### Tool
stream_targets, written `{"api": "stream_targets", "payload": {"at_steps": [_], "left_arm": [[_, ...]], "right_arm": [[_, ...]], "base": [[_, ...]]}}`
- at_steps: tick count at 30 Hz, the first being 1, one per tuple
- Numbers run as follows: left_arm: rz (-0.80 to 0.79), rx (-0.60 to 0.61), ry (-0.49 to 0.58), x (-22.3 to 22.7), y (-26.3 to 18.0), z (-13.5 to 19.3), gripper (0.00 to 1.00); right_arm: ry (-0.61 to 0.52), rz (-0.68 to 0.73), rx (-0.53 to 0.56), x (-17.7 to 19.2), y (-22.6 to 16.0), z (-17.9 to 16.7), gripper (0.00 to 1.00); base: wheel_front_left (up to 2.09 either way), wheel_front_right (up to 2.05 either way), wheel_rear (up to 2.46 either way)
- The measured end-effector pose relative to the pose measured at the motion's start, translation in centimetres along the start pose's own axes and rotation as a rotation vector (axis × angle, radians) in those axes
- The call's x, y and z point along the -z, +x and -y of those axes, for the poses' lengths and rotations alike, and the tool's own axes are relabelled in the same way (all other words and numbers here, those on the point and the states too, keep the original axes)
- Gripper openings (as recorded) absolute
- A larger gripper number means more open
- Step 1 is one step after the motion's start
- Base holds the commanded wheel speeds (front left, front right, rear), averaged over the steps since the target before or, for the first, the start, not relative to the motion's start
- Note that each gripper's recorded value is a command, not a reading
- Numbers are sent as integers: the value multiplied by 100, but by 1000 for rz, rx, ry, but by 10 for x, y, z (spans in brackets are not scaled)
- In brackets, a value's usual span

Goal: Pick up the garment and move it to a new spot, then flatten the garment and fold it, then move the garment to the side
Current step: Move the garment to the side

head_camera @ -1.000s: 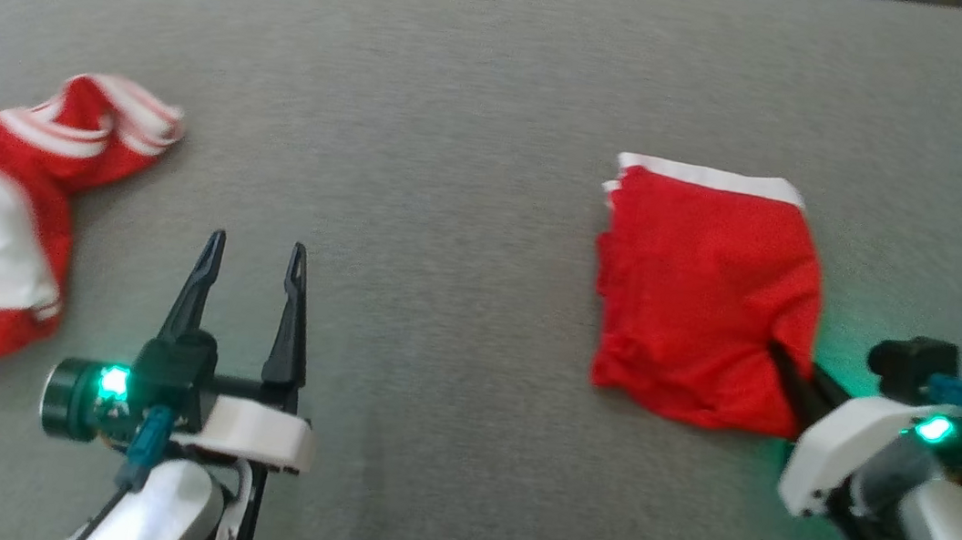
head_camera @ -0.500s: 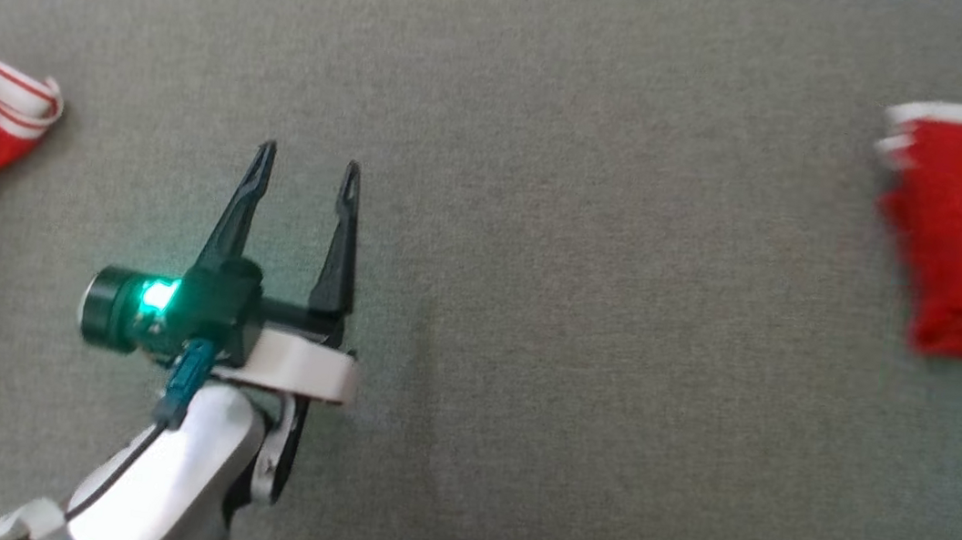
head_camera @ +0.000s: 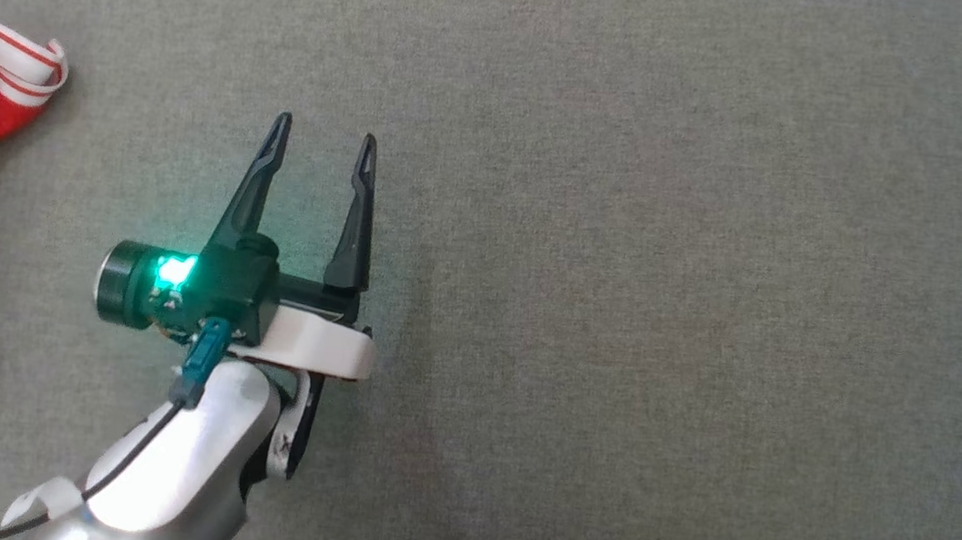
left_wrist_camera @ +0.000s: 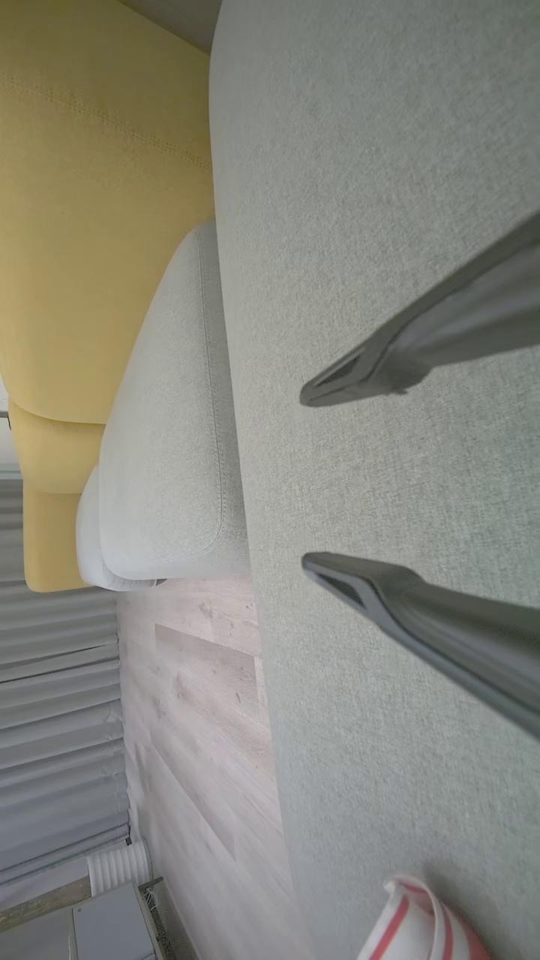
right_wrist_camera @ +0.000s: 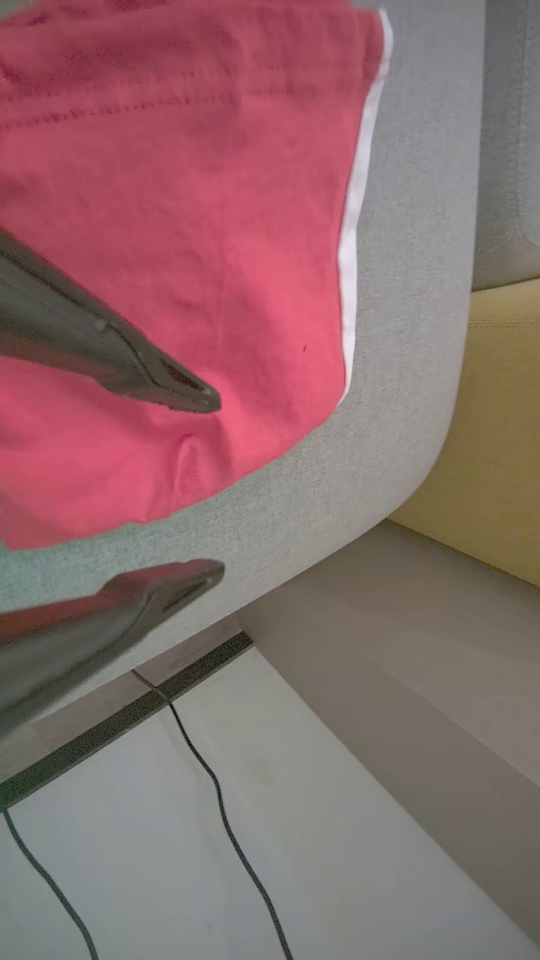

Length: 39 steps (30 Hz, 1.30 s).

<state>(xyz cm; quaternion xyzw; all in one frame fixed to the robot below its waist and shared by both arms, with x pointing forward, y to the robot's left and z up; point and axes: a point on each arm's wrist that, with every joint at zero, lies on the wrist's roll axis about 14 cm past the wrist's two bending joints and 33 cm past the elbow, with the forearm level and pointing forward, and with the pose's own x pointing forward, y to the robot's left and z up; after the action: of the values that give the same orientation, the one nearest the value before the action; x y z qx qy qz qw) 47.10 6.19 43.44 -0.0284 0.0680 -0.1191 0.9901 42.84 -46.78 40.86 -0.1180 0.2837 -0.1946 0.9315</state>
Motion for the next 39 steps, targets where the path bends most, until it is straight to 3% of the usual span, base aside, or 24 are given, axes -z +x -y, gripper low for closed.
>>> {"api": "stream_targets", "payload": {"at_steps": [5,11,18,24,29,39], "left_arm": [[29,-26,-3,-12,-4,-6,100],[18,-78,-5,-14,-27,-20,100],[43,-142,14,-27,-51,-39,100],[65,-231,64,-37,-75,-70,100],[46,-259,74,-39,-93,-78,100],[-29,-271,62,-23,-125,-78,100]], "right_arm": [[73,112,-19,-14,-7,-17,100],[128,289,-137,-51,-28,-68,100],[221,464,-344,-73,-96,-157,100],[267,520,-468,-92,-154,-201,100],[259,543,-484,-100,-182,-203,100],[282,487,-491,-72,-221,-199,100]], "base": [[0,0,0],[0,0,0],[0,0,0],[0,0,0],[0,0,0],[0,0,0]]}}
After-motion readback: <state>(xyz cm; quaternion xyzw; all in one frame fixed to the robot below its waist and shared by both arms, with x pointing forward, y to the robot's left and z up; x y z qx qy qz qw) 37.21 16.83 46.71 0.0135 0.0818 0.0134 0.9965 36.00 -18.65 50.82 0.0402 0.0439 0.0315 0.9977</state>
